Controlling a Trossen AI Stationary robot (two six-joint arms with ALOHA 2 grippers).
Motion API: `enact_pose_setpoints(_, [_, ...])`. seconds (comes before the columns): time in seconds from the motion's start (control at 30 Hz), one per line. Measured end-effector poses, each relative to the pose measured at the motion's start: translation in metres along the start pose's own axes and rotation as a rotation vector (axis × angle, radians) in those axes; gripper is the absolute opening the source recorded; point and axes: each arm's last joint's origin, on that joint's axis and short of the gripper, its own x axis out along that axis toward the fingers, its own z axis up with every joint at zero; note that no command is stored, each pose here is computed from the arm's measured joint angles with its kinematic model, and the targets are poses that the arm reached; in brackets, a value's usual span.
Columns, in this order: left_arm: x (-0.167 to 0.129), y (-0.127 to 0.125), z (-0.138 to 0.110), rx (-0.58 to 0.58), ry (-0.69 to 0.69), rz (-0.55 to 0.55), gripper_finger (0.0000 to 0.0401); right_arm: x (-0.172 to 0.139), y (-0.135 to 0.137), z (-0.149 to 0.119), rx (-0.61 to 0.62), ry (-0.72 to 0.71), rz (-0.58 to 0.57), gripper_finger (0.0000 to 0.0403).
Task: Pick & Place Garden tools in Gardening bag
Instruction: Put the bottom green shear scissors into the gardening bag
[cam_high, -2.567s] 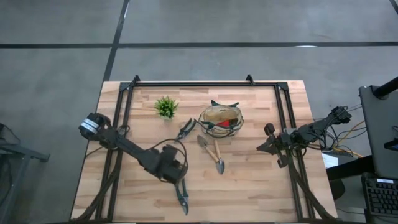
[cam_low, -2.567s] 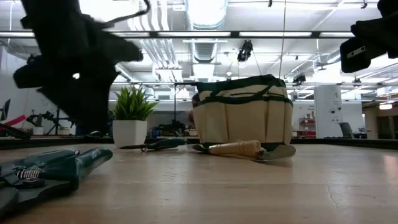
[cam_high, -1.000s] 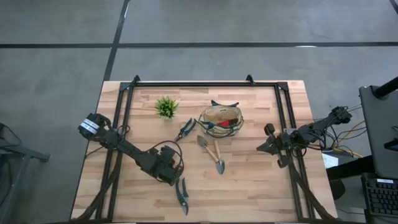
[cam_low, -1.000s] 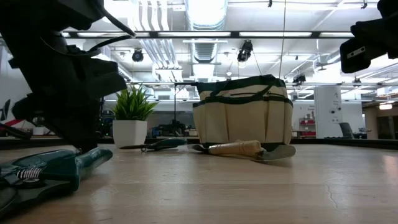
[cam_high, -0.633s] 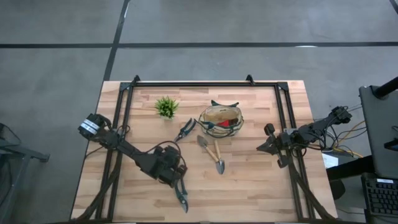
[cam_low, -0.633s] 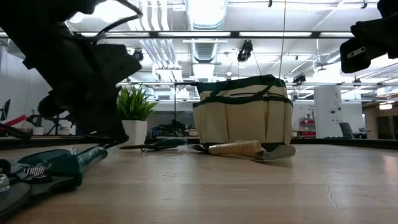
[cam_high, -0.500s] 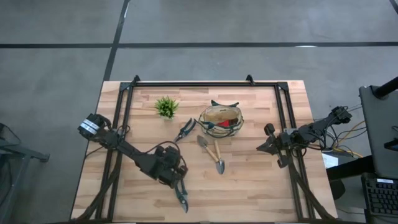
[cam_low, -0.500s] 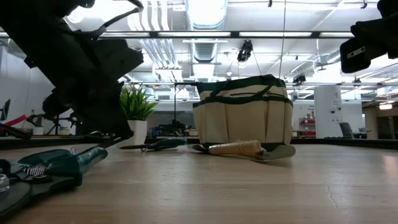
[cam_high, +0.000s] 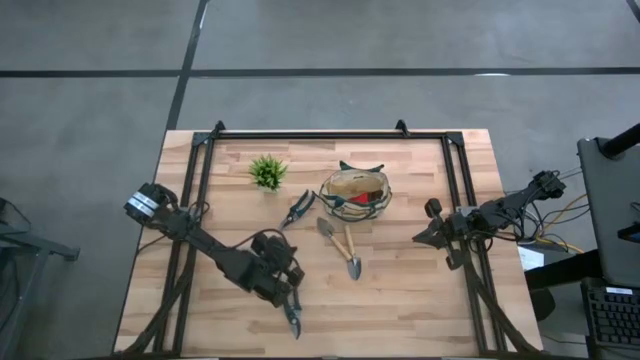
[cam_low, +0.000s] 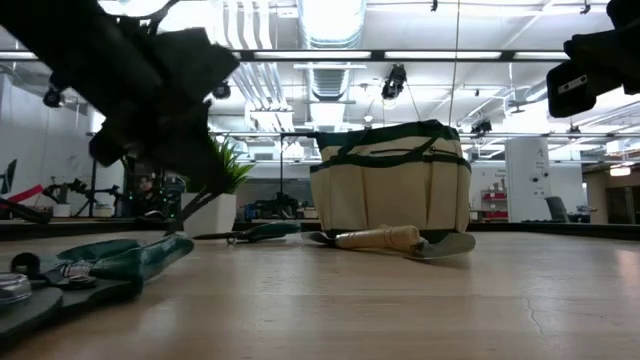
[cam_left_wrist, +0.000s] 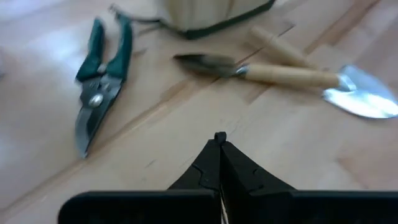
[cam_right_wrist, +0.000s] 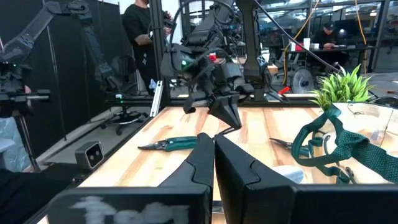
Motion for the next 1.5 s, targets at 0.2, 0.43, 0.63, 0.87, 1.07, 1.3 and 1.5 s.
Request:
enact_pose_setpoints(0.2, [-0.011, -0.021, 0.022, 0.111, -0.079, -0.033, 0.0, 0.0, 0.0, 0.0, 0.0, 0.0, 0.0, 0.0008])
enact_pose_setpoints(0.43, [-0.025, -0.042, 0.047, 0.197, -0.163, -0.054, 0.0, 0.0, 0.0, 0.0, 0.0, 0.0, 0.0, 0.0008])
enact_pose_setpoints(0.63, [-0.033, -0.053, 0.062, 0.257, -0.211, -0.057, 0.0, 0.0, 0.0, 0.0, 0.0, 0.0, 0.0, 0.0008])
enact_pose_setpoints(0.87, [-0.042, -0.061, 0.075, 0.305, -0.244, -0.065, 0.0, 0.0, 0.0, 0.0, 0.0, 0.0, 0.0, 0.0008])
enact_pose_setpoints(1.07, [-0.046, -0.065, 0.083, 0.343, -0.275, -0.05, 0.0, 0.0, 0.0, 0.0, 0.0, 0.0, 0.0, 0.0008])
enact_pose_setpoints(1.3, [-0.054, -0.071, 0.096, 0.392, -0.332, -0.019, 0.0, 0.0, 0.0, 0.0, 0.0, 0.0, 0.0, 0.0008])
enact_pose_setpoints(1.5, [-0.062, -0.075, 0.109, 0.428, -0.392, 0.032, 0.0, 0.0, 0.0, 0.0, 0.0, 0.0, 0.0, 0.0008])
